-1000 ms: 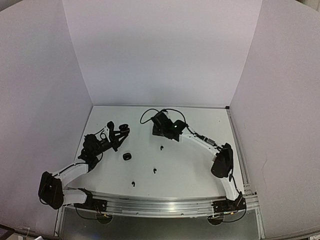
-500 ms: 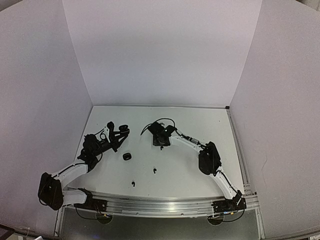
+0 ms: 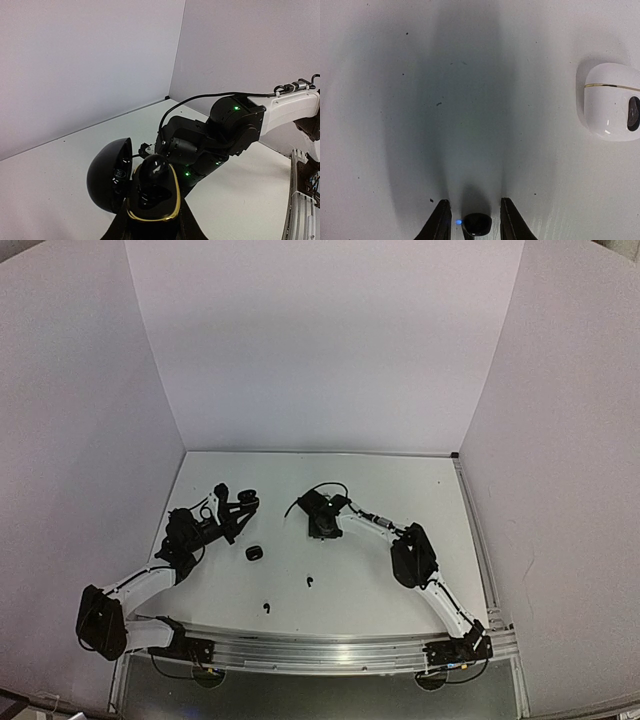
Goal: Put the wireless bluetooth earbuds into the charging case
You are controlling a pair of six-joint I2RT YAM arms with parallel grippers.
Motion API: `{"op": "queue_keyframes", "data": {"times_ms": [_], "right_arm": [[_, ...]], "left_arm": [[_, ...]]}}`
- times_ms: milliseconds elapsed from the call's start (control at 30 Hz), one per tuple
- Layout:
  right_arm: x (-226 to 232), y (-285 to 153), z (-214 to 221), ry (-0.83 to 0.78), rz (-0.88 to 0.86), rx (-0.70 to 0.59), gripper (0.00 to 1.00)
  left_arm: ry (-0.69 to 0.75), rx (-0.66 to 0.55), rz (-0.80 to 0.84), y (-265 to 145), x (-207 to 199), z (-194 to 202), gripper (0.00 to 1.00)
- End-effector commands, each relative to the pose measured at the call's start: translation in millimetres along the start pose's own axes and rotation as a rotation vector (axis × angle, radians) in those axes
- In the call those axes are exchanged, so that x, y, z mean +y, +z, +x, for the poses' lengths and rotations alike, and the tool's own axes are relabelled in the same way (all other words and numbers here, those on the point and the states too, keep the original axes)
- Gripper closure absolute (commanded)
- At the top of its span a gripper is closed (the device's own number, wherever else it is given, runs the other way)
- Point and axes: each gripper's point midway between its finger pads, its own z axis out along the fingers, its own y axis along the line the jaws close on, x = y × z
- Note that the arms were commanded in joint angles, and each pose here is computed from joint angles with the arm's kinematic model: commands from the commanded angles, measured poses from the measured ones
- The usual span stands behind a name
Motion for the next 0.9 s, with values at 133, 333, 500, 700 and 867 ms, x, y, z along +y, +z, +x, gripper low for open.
{"op": "queue_keyframes", "data": {"times_ms": [133,333,500,700,867], "right_arm": [[-8.8,3.7,15.5,-0.034,0.030,0.052,0.77],[-13.7,4.1,17.6,-0.065,0.048,0.056,0.85],[-14.0,6.3,18.7,-0.060,0.041,0.069,0.90],[-12.6,2.3,16.4,-0.047,0.024,0.073,0.95],[-12.9,-2.9,14.3,-0.041,0.016,0.074,0.87]], "left_arm": [[0.043,-0.054,0.022,-1.3,-7.0,-25.4,1.00],[0.046,-0.054,0.023,-1.1,-7.1,-25.4,1.00],[0.047,-0.053,0.024,-1.2,-7.4,-25.5,1.00],[0.051,-0.054,0.026,-1.3,-7.9,-26.3,1.00],[0.053,-0.054,0.028,-1.3,-8.2,-26.3,1.00]]}}
